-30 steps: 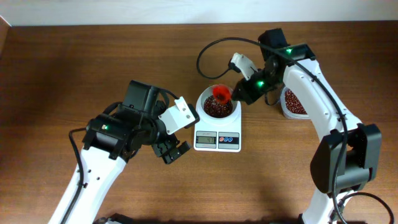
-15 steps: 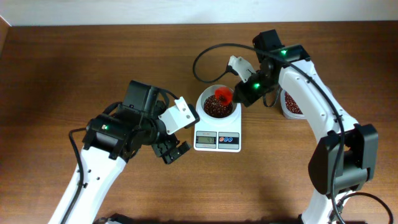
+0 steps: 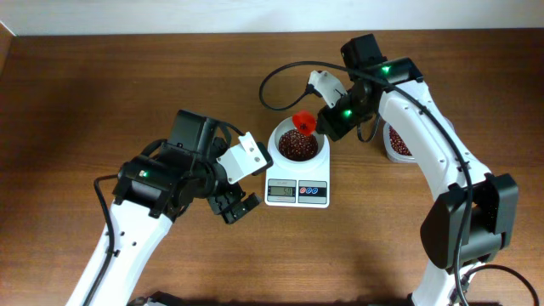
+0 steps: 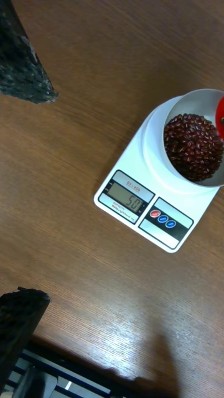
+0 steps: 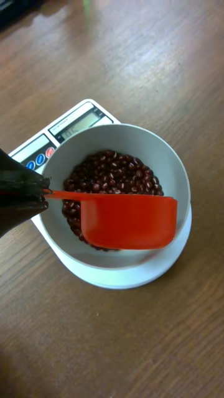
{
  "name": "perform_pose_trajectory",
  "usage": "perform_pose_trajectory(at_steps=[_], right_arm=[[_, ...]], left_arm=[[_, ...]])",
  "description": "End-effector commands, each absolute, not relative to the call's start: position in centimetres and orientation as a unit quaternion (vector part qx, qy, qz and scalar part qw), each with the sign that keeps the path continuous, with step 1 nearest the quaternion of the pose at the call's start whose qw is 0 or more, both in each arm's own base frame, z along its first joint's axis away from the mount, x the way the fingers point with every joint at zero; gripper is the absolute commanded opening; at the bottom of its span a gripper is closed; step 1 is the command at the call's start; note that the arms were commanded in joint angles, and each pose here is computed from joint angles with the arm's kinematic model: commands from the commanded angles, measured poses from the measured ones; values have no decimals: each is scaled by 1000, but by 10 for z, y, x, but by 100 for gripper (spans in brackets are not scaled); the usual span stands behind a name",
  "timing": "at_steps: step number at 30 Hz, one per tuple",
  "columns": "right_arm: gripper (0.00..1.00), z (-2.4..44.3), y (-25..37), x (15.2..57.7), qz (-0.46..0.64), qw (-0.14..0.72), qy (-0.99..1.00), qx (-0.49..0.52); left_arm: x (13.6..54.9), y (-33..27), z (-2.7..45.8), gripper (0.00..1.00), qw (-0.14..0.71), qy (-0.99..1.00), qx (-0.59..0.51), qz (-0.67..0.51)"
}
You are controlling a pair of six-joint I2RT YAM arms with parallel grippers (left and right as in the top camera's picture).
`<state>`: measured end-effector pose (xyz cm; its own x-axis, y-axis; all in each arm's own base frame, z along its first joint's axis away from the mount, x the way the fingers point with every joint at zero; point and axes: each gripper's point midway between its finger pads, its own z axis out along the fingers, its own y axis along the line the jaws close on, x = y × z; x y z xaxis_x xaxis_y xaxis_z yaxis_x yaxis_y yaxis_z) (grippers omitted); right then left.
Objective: Scoop and weigh 50g on scale
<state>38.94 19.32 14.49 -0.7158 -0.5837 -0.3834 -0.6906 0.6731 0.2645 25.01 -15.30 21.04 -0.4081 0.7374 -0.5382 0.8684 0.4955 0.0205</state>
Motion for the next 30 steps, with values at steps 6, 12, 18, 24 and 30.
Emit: perform_pose_trajectory(at_steps=[6,12,18,24,30], right_arm=[[4,185,224,374,301,156,869,-360],[4,184,228,369,316,148,865,-361],[4,204,219,366,393,144,848,-325],[4,212,140,382,419,145,872,-208],[4,200,15,386,371,161,911,-73]], left_arm=[[250,-154,218,99,260,825,484,-136],[250,-154,218,99,260,825,484,-136],[250,-154,218,99,260,825,484,-136],[250,-154,218,99,260,825,484,-136],[250,-154,218,99,260,825,484,-136]])
